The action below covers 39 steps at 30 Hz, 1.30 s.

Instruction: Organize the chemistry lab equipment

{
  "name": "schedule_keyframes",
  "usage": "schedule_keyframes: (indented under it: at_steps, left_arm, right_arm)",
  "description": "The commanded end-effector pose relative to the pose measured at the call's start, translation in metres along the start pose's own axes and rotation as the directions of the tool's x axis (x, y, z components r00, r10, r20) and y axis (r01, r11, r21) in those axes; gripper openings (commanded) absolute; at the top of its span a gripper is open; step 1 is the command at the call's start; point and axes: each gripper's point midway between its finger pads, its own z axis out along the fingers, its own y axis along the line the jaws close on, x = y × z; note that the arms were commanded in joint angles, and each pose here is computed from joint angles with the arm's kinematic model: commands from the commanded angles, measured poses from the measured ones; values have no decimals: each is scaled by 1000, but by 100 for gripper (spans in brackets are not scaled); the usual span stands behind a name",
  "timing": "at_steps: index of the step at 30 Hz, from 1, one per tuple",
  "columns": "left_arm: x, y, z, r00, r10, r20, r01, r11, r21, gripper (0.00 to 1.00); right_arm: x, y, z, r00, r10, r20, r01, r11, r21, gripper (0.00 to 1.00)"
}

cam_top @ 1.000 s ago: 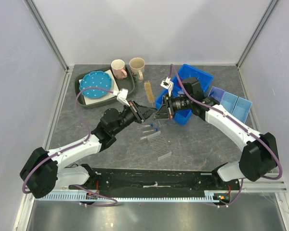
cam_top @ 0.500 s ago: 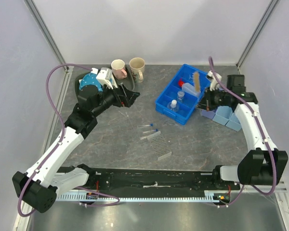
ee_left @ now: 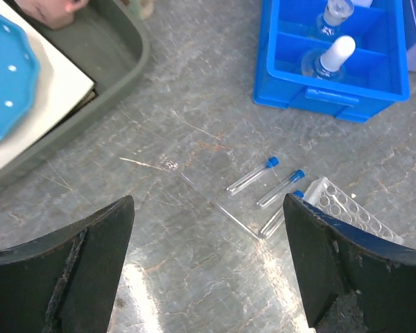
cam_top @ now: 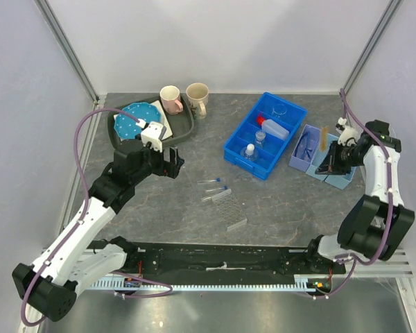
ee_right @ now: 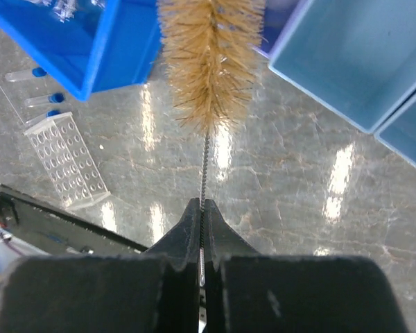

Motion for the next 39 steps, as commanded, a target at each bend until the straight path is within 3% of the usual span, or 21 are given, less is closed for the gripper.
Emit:
schedule_keyframes:
  at_steps: [1, 8, 15, 22, 27, 31, 36, 39]
  left_arm:
    - [-9, 17, -7, 995, 85, 41, -82, 993, -82, 94]
    - [-8, 16, -8, 996, 84, 41, -81, 994, -77, 94]
    - [-10, 17, -10, 995, 87, 55, -83, 993, -84, 93]
    - [-11, 16, -11, 994, 85, 64, -80, 994, -76, 94]
    - [-5, 12, -6, 996, 76, 44, -74, 996, -52, 96]
    - [-1, 12, -1, 997, 67, 24, -66, 997, -48, 98]
    - [6, 12, 8, 1000, 25, -9, -25, 999, -33, 100]
    - [8, 4, 14, 998, -48, -34, 49, 999, 19, 100]
  right_arm:
    - [3, -22, -1, 995, 68, -79, -68, 998, 1, 0]
    - [-3, -49, 22, 978, 140, -157, -144, 989, -13, 2]
    - [-17, -64, 34, 961, 228, -159, -239, 969, -55, 11]
    - [-21, -70, 31, 968, 205, -147, -213, 976, -42, 42]
    - [-41, -63, 3, 995, 85, -54, -85, 996, 1, 52]
    - [-57, -60, -22, 998, -63, 27, 61, 996, 72, 55]
    - [-72, -27, -40, 953, -246, 176, 243, 969, 36, 60]
    - [-77, 4, -41, 893, -355, 278, 370, 929, -1, 64]
